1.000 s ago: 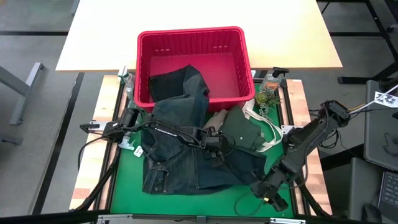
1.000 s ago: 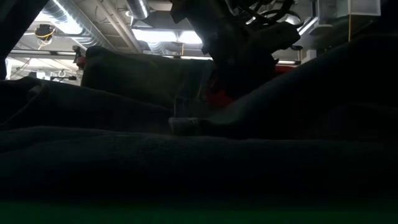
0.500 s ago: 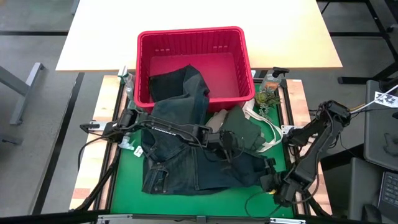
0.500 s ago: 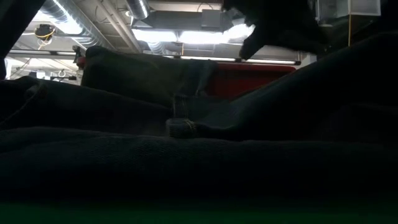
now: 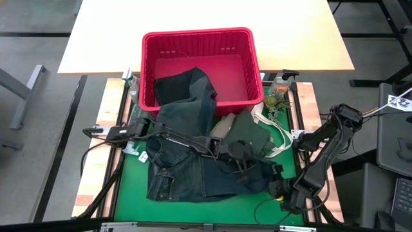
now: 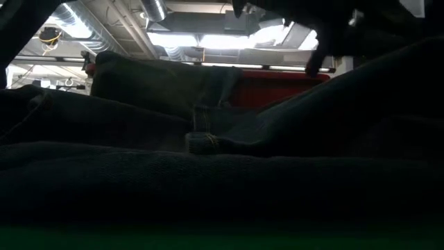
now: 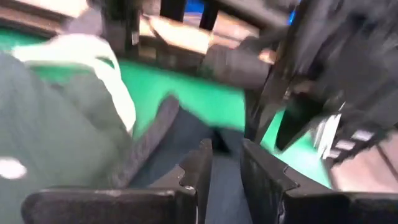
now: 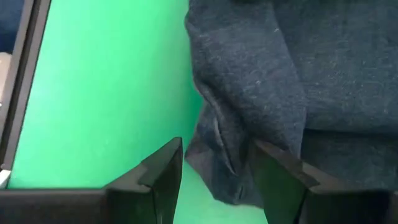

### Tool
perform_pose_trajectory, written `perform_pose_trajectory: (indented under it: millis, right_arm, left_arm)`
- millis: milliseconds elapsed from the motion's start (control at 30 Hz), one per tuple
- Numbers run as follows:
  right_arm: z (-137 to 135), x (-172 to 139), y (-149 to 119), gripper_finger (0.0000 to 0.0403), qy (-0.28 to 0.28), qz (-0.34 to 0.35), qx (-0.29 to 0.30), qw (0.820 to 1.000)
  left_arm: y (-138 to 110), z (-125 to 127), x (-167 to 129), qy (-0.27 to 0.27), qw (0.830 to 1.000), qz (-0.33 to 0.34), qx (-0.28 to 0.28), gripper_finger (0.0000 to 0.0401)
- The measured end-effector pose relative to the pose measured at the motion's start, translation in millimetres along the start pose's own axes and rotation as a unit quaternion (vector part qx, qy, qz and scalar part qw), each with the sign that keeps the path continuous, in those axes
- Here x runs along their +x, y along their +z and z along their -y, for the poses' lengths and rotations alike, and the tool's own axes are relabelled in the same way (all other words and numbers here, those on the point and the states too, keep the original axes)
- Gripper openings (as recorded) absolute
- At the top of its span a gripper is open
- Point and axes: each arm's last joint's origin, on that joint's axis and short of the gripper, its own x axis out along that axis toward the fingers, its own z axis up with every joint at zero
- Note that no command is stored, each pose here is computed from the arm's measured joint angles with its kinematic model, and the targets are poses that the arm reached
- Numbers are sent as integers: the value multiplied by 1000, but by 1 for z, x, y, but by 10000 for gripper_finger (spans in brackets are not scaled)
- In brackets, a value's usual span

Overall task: Fold laundry
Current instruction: Fold the dark blue pants

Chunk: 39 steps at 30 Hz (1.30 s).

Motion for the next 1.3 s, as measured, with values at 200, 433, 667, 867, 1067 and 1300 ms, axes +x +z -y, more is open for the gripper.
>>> perform_pose_trajectory:
  millis: [200,433,667,867,1067,1300]
  right_arm:
    - [1,14,-7,182,17,18,8,1000]
    - [1,32,-18,182,83,17,23,996]
    - [2,46,-29,182,120,-27,67,990]
    - [-6,43,-27,182,200,-62,64,976]
    - [-10,36,-21,182,210,-77,63,973]
    - [-7,18,-16,182,142,-96,70,983]
  left_arm:
    - [-28,-16,22,38,999,-27,2,78]
    - [-40,-47,34,82,995,-51,-15,78]
    - [-36,-56,34,91,994,-50,-19,78]
    - [-36,-59,34,97,994,-49,-20,78]
    - [-36,-60,34,95,994,-51,-18,78]
    - [-31,-58,30,74,995,-58,-19,78]
